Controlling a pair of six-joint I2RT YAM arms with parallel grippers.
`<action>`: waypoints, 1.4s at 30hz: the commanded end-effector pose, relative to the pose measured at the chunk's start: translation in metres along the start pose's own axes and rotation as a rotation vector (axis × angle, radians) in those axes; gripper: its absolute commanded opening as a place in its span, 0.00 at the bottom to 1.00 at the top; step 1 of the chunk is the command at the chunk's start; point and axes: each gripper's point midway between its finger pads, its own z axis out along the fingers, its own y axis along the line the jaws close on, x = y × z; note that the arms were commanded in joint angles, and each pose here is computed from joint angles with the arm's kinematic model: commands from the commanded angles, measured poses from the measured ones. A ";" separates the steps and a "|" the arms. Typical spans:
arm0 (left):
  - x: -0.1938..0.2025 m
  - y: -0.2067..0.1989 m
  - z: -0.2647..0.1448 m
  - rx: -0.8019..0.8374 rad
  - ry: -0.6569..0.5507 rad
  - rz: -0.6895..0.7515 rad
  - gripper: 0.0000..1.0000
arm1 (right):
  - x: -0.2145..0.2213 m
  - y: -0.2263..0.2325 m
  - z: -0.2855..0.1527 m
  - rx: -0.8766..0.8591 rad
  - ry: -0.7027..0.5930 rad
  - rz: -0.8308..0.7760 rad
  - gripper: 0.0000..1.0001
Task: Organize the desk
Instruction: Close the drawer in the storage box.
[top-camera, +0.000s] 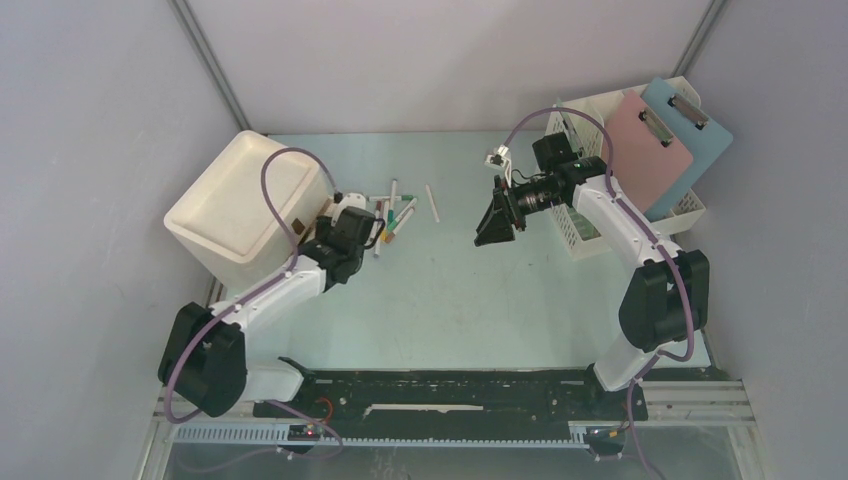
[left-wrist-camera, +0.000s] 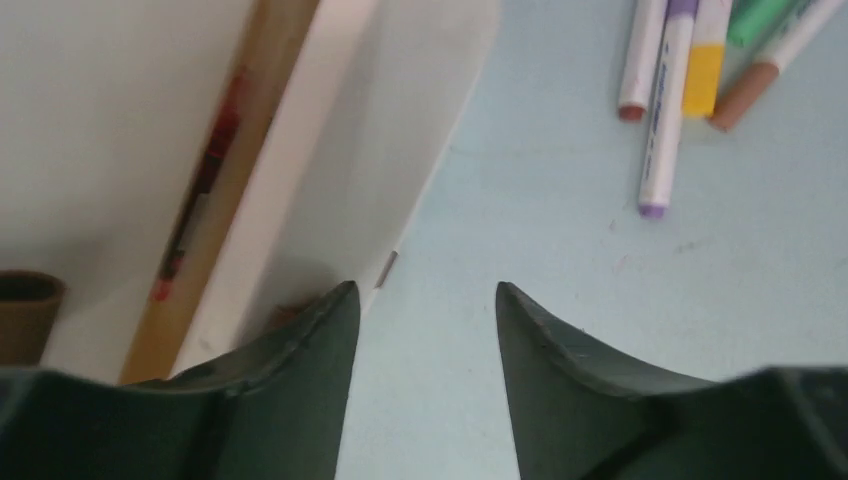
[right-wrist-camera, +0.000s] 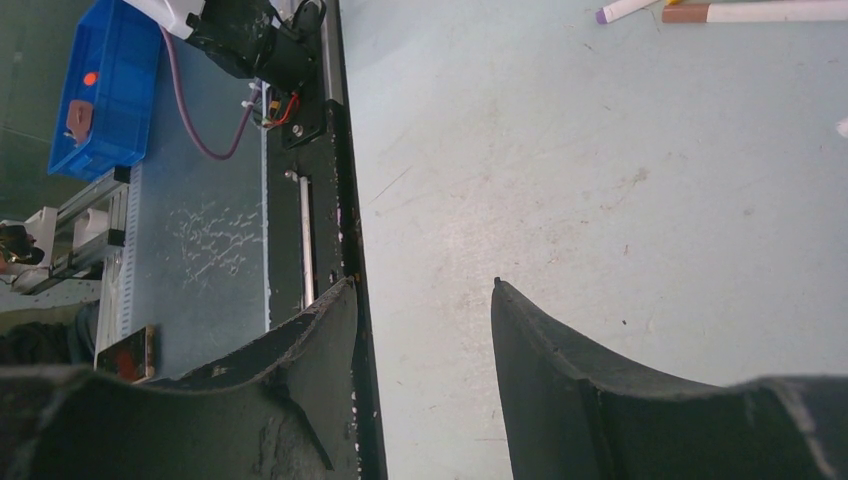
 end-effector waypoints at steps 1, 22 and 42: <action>-0.037 0.034 -0.005 -0.151 -0.099 -0.095 0.75 | -0.005 0.011 -0.005 -0.012 -0.020 -0.039 0.59; -0.048 0.025 -0.018 -0.046 -0.104 -0.162 1.00 | -0.005 0.010 -0.008 -0.007 -0.026 -0.036 0.59; -0.045 -0.008 -0.040 0.213 -0.127 -0.277 1.00 | -0.005 0.011 -0.009 -0.007 -0.026 -0.037 0.59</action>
